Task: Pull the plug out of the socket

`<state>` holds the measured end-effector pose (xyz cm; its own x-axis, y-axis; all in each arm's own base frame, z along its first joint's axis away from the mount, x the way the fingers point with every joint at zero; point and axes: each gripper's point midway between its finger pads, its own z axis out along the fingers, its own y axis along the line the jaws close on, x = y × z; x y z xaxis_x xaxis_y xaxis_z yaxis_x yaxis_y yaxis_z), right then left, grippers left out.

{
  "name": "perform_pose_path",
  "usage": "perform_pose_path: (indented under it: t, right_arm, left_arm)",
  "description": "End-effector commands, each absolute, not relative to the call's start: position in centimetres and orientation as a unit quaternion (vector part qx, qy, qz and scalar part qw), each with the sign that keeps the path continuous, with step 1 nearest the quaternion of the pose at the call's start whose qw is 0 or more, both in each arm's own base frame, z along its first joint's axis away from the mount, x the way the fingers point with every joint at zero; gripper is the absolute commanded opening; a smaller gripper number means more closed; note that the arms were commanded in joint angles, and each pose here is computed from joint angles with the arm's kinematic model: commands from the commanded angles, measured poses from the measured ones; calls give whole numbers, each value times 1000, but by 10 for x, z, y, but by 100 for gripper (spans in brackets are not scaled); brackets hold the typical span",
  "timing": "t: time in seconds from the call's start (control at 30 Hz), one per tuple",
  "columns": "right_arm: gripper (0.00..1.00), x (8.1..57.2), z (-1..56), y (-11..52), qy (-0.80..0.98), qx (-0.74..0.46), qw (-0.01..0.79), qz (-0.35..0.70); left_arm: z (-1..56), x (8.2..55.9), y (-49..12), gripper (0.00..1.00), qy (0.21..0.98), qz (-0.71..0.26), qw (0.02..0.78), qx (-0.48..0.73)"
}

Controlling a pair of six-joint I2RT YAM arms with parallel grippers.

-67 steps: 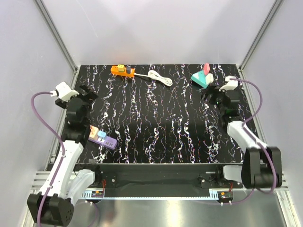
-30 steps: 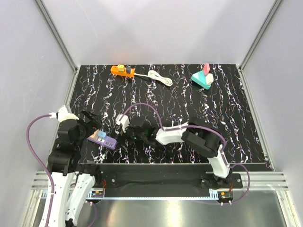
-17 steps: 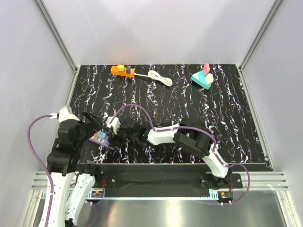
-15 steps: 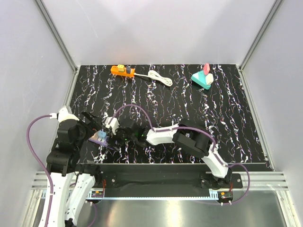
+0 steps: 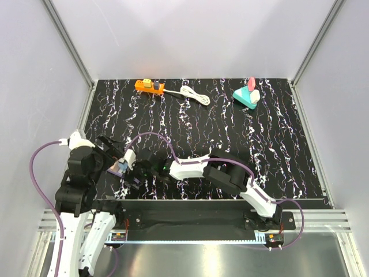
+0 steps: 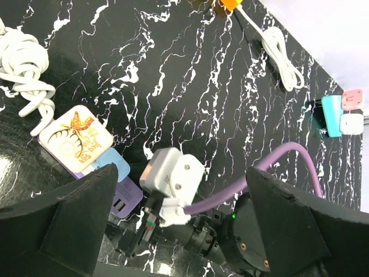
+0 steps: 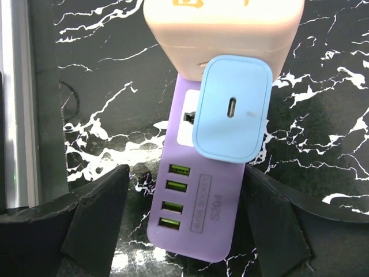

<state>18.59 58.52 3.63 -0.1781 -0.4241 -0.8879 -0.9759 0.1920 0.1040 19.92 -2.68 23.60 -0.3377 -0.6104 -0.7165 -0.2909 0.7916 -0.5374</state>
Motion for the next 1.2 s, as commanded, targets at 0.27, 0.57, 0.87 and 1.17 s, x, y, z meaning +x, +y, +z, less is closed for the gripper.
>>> perform_pose_path:
  t: [0.27, 0.57, 0.87, 1.17]
  right_arm:
    - [64, 196, 38, 585, 685, -512, 396, 334]
    - [17, 216, 45, 556, 702, -495, 435, 271]
    - [6, 215, 43, 481, 719, -485, 451, 210]
    - [7, 199, 29, 428, 741, -484, 423, 194]
  left_arm:
    - [256, 192, -38, 99, 794, -195, 516, -256]
    - [252, 193, -45, 99, 799, -209, 505, -250]
    - [221, 213, -49, 91, 799, -218, 490, -273]
    - [181, 233, -42, 90, 789, -208, 456, -355]
